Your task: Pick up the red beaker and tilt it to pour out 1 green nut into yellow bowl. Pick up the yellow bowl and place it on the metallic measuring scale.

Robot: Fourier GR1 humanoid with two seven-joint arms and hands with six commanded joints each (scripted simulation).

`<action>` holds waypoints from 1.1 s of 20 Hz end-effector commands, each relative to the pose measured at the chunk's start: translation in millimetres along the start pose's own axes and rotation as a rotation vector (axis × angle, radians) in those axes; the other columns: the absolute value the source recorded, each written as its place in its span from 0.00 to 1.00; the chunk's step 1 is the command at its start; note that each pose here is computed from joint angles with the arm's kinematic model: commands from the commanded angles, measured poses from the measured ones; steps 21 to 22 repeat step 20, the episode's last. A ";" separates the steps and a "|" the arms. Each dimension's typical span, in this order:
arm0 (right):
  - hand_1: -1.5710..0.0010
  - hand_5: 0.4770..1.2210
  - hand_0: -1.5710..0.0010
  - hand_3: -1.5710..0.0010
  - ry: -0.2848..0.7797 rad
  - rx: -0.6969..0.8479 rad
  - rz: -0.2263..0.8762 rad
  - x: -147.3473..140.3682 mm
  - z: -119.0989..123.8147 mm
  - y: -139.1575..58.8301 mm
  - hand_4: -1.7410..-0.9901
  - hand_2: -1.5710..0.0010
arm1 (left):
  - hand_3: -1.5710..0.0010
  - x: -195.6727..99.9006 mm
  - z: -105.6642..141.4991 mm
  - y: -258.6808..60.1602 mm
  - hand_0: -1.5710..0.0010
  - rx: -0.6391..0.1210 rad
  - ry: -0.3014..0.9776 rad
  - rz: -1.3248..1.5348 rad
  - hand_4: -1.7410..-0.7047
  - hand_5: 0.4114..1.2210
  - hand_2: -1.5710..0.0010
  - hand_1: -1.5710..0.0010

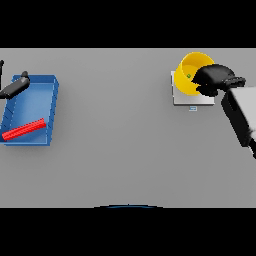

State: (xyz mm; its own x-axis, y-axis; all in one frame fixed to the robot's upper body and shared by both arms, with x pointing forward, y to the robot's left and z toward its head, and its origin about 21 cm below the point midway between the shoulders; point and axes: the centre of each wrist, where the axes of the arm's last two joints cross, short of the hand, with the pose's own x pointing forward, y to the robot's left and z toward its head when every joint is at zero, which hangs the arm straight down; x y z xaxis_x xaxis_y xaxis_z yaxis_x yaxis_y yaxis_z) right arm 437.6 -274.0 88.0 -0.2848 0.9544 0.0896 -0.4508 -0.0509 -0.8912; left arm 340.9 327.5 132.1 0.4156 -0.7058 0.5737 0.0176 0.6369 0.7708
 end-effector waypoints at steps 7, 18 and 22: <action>0.45 0.68 0.38 0.51 0.015 0.043 -0.051 -7.1 -3.1 -1.5 0.32 0.39 | 1.00 0.2 -2.8 -3.9 1.00 -0.007 0.012 0.000 0.89 0.41 1.00 1.00; 0.95 0.35 0.95 0.75 -0.017 0.100 -0.018 -5.5 -9.5 -1.4 0.55 0.89 | 1.00 1.2 -7.9 -9.5 1.00 -0.014 0.008 0.012 0.89 0.40 1.00 1.00; 0.97 0.34 0.97 0.78 -0.011 0.106 -0.011 -3.1 -10.7 -2.9 0.58 0.93 | 1.00 0.4 -7.8 -6.3 1.00 -0.012 0.011 0.007 0.89 0.40 1.00 1.00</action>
